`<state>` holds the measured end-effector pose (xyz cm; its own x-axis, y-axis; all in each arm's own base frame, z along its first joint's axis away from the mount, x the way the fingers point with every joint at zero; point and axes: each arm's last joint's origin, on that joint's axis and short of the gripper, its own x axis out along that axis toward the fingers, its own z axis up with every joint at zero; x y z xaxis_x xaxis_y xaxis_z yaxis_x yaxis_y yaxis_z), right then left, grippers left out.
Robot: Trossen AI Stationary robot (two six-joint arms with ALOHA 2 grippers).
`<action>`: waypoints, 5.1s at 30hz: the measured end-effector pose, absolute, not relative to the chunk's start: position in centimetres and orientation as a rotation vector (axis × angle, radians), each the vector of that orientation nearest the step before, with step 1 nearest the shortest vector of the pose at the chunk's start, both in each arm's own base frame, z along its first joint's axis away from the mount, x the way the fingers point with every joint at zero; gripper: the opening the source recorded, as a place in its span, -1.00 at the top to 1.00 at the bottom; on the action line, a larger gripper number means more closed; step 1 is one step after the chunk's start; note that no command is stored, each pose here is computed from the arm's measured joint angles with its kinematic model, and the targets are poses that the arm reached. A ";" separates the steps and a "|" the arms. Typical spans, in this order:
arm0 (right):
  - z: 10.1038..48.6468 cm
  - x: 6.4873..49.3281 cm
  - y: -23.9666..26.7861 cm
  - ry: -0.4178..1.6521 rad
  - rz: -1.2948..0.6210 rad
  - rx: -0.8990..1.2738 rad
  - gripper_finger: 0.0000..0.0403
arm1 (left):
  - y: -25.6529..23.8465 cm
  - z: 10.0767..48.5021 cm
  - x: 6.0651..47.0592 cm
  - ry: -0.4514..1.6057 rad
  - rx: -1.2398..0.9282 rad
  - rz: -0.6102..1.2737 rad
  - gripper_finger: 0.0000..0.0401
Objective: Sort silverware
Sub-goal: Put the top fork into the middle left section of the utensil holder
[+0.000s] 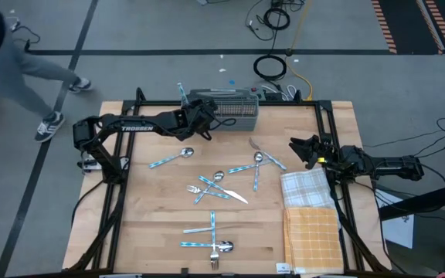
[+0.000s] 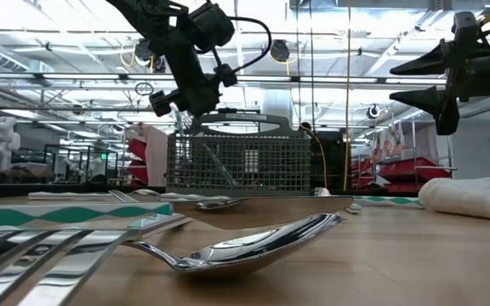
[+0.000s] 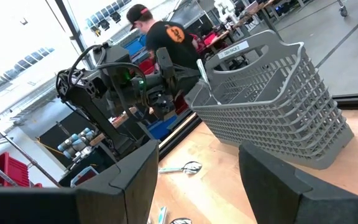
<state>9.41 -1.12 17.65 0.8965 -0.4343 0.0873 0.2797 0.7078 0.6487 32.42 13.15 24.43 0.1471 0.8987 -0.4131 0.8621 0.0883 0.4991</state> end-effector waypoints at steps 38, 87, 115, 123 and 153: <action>27.7 22.3 -5.2 1.060 -0.545 0.249 -0.06 | 3.0 45.0 18.1 0.133 -0.034 0.633 0.42; 13.7 29.5 -12.4 1.376 -0.465 0.381 0.89 | 2.8 40.8 14.8 0.214 -0.103 0.673 0.42; 33.9 29.4 -7.2 0.113 -0.377 0.250 1.00 | 2.3 35.6 12.7 -0.117 -0.236 0.509 0.42; 35.2 31.7 -9.0 -0.251 -0.357 0.097 1.00 | 2.3 33.2 12.2 -0.222 -0.254 0.507 0.42; 24.8 39.4 -18.4 -0.085 -0.455 -0.003 1.00 | 2.3 31.7 12.3 -0.172 -0.239 0.524 0.42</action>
<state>39.42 -18.40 24.79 0.8947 -0.4389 0.0829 0.4392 0.8982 0.0157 12.35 2.33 31.70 0.8525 0.5128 0.1015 -0.4728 0.8392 -0.2687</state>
